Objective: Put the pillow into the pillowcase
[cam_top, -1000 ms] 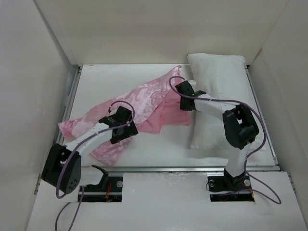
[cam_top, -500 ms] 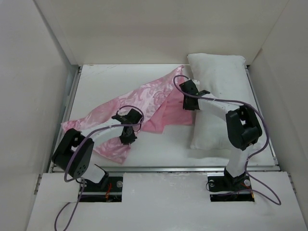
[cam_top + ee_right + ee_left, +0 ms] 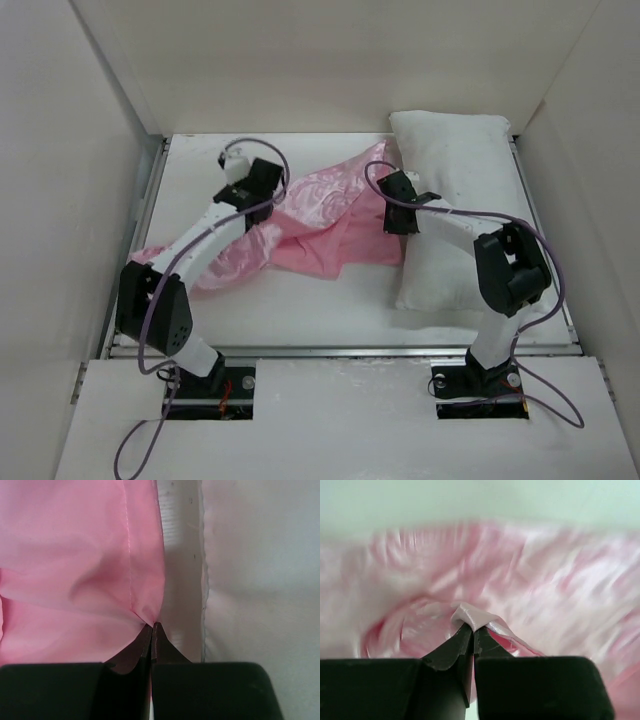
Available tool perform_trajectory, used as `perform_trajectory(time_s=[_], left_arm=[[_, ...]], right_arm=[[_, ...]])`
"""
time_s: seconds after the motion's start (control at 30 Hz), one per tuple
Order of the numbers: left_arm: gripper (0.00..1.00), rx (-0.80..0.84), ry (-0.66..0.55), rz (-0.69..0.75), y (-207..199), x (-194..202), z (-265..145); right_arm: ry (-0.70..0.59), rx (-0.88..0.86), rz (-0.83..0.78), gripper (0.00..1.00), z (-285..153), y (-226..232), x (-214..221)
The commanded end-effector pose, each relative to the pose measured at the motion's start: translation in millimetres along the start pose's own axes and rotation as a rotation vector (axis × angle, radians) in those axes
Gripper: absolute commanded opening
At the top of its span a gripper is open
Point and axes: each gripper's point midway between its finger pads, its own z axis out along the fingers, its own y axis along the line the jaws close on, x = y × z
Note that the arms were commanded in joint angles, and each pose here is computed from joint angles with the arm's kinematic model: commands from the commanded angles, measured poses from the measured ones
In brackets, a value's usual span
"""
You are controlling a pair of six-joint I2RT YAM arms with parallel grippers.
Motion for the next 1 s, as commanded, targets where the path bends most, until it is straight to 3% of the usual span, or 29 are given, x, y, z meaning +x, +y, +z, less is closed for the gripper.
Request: perform_trajectory(time_s=[0.0, 0.03, 0.07, 0.1, 0.13, 0.2, 0.23, 0.27, 0.3, 0.33, 0.37, 0.4, 0.53, 0.6, 0.7, 0.77, 0.8, 0.83, 0.87, 0.97], left_arm=[[0.00, 0.107, -0.329, -0.080, -26, -148, -9], [0.00, 0.047, -0.329, -0.067, -21, -164, 21], [0.00, 0.061, -0.421, -0.070, -29, -220, 9], [0.00, -0.007, -0.377, -0.013, -21, -208, 42], [0.00, -0.026, -0.424, -0.041, -28, -254, 66], [0.00, 0.062, -0.461, 0.007, -50, -297, 95], [0.00, 0.149, -0.639, -0.090, -59, -377, 52], [0.00, 0.175, -0.664, -0.103, -63, -393, 63], [0.00, 0.188, -0.639, -0.079, -71, -383, 119], [0.48, 0.213, -0.680, -0.127, -71, -395, 116], [0.99, 0.219, -0.619, -0.092, -77, -372, 143], [0.99, 0.285, -0.727, -0.142, -73, -402, 105], [0.99, 0.413, -0.659, -0.078, -90, -365, 101], [0.99, 0.432, -0.690, -0.042, -102, -379, 72], [0.99, 0.420, -0.638, 0.033, -113, -369, 61], [0.99, 0.518, -0.609, 0.086, -125, -357, 34], [0.99, 0.548, -0.601, 0.081, -129, -349, 25], [0.99, 0.542, -0.510, 0.115, -127, -311, 52], [0.99, 0.619, -0.548, 0.124, -136, -310, 18], [0.99, 0.642, -0.430, 0.205, -141, -242, 30]], right_arm=[[-0.036, -0.056, 0.042, 0.00, -11, 6, -13], [-0.032, -0.054, 0.040, 0.00, -10, 5, -9], [-0.042, -0.065, 0.037, 0.00, -12, 8, -8], [-0.042, -0.066, 0.037, 0.00, -12, 8, -8], [-0.062, -0.084, 0.037, 0.00, -16, 14, -12], [-0.055, -0.080, 0.036, 0.00, -18, 16, -8], [-0.070, -0.085, 0.030, 0.00, -21, 22, -12], [-0.074, -0.074, 0.022, 0.00, -24, 22, -14], [-0.060, -0.052, 0.006, 0.00, -25, 20, -8], [-0.071, -0.039, -0.002, 0.00, -28, 20, -9], [-0.063, -0.043, -0.018, 0.00, -30, 24, -5], [-0.069, -0.036, -0.006, 0.00, -34, 22, -6], [-0.115, -0.031, -0.023, 0.00, -48, 27, -9], [-0.121, -0.040, -0.030, 0.00, -55, 30, -9], [-0.120, -0.065, -0.050, 0.02, -63, 31, -11], [-0.127, -0.069, -0.056, 0.05, -70, 29, -13], [-0.128, -0.059, -0.057, 0.08, -72, 27, -15], [-0.149, -0.054, -0.049, 0.13, -77, 26, -23], [-0.142, -0.031, -0.056, 0.22, -80, 21, -23], [-0.174, -0.024, -0.053, 0.40, -96, 18, -39]])
